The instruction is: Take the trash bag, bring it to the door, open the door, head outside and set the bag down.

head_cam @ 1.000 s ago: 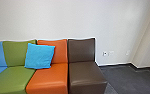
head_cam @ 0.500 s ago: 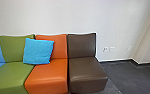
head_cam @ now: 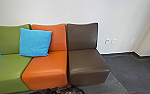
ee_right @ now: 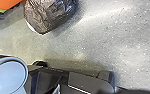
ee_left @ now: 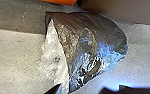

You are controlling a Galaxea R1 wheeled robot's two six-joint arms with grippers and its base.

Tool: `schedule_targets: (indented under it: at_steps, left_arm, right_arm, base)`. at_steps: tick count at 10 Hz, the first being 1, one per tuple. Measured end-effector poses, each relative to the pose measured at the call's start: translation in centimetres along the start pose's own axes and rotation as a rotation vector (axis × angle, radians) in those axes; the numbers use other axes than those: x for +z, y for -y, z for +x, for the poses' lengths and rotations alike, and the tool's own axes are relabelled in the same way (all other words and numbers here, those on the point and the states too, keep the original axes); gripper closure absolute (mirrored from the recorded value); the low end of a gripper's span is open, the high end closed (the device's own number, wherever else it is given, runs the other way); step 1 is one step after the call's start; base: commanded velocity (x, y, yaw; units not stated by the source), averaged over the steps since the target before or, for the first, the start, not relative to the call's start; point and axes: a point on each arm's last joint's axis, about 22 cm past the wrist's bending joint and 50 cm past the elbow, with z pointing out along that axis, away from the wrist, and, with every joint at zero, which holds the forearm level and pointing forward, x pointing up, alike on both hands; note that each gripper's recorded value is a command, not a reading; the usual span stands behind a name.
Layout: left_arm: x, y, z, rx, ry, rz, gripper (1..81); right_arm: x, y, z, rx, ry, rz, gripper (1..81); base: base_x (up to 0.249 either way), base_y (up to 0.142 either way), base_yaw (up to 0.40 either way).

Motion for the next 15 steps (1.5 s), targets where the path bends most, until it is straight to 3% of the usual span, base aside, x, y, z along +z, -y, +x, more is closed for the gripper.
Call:
schedule_targets:
  at_steps: [2,6,9,11,12,15]
  left_arm:
    - [2.3,1.1,0.3,-0.003,0.016,0.004,1.0]
    - [4.4,1.6,1.8,0.016,-0.018,-0.004,1.0]
    - [8.0,3.1,2.0,0.011,-0.004,-0.003,1.0]
    - [11.1,4.6,1.1,0.005,0.03,0.001,1.0]
    - [11.5,4.9,0.8,0.005,0.046,0.003,1.0]
    - [11.2,5.1,3.0,0.009,0.013,0.008,1.0]
  right_arm:
    - [-0.2,-2.2,0.6,0.018,0.005,-0.024,1.0]
    - [-4.5,-4.3,2.5,0.0,-0.027,-0.078,1.0]
    - [-1.7,-4.7,2.5,0.012,0.027,-0.059,1.0]
    - [1.1,-6.4,2.2,0.026,0.055,-0.057,1.0]
    - [1.9,-6.5,2.3,0.022,0.056,-0.052,1.0]
    - [2.3,-6.9,2.1,0.028,0.066,-0.053,1.0]
  base:
    - [0.0,0.0,0.0]
    - [0.0,0.0,0.0]
    - [0.0,0.0,0.0]
    - [0.0,0.0,0.0]
    - [0.0,0.0,0.0]
    - [0.0,0.0,0.0]
